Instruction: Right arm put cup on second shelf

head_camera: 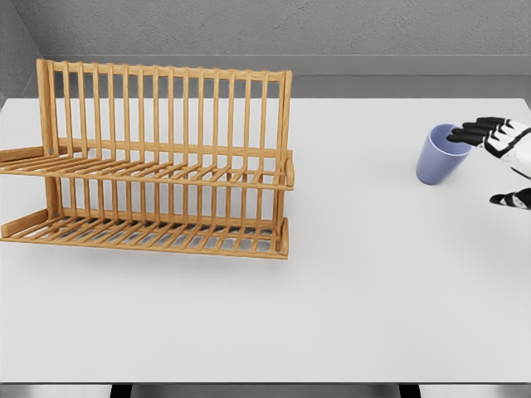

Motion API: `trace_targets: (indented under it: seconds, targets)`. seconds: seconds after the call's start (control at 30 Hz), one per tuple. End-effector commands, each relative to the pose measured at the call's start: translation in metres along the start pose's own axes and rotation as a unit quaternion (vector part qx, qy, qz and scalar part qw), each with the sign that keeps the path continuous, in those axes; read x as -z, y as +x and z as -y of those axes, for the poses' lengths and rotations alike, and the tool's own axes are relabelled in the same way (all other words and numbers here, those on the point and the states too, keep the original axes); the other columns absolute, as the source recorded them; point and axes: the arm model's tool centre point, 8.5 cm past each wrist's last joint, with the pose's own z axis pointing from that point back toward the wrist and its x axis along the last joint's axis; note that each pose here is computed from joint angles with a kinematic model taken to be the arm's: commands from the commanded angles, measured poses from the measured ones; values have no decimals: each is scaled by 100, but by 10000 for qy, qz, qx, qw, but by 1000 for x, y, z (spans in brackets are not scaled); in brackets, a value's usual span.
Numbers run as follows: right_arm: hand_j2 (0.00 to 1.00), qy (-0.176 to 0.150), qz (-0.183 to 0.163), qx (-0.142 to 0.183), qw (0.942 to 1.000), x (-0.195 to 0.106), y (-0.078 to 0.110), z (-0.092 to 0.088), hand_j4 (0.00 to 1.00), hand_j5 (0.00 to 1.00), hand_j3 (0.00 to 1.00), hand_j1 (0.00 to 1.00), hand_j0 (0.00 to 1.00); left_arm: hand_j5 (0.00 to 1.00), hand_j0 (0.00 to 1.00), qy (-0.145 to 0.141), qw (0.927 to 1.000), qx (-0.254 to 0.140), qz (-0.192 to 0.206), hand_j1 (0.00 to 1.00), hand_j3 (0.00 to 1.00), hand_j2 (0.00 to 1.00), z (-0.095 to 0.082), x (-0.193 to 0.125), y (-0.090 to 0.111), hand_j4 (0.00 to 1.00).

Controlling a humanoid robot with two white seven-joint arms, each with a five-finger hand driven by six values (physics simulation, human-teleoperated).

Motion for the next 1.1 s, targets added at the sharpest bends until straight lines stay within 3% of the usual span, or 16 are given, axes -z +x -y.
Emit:
trace_targets:
  seconds: [0.0,0.2,0.23,0.27,0.3,0.43,0.5,0.6,0.67,0.83,0.9,1.07]
  targets:
    - [100,-9,16,27,10000,0,1,0,100,100,100,100,100,100,100,-1,10000,-2,1,100,100,100,0,0,0,100]
    - [100,0,-66,30,10000,-4,-4,4,100,100,100,100,100,100,100,-1,10000,-2,1,100,100,100,0,0,0,100]
    - [100,219,-64,-51,9997,-2,-5,5,100,100,100,100,100,100,100,-1,10000,-2,1,100,100,100,0,0,0,100]
    - [100,746,-94,-132,9971,-1,-8,5,100,100,100,100,100,100,100,-1,10000,-2,1,100,100,100,0,0,0,100]
    - [100,1064,-152,-218,9940,1,-14,12,100,100,100,100,100,100,100,-1,10000,-2,1,100,100,100,0,0,0,100]
    - [100,1228,-168,-148,9922,21,-27,10,100,100,100,100,100,100,100,-1,10000,-2,1,100,100,100,0,0,0,100]
    - [100,1252,-349,67,9915,48,-51,5,100,100,100,100,100,100,100,-1,10000,-2,1,100,100,100,0,0,0,100]
    - [100,1360,-360,116,9900,53,-55,-1,100,100,100,100,100,100,100,-1,10000,-2,1,100,100,100,0,0,0,100]
    - [100,1770,-375,48,9835,53,-56,4,100,100,100,100,100,100,100,-1,10000,-2,1,100,100,100,0,0,0,100]
    - [100,1388,-652,62,9882,62,-79,35,100,100,100,100,100,100,100,-1,10000,-2,1,100,100,100,0,0,0,100]
    - [100,1426,-603,26,9879,70,-78,36,100,100,100,100,100,100,100,-1,10000,-2,1,100,100,100,0,0,0,100]
    - [100,1803,-583,161,9818,93,-84,16,100,100,100,100,100,100,100,-1,10000,-2,1,100,100,100,0,0,0,100]
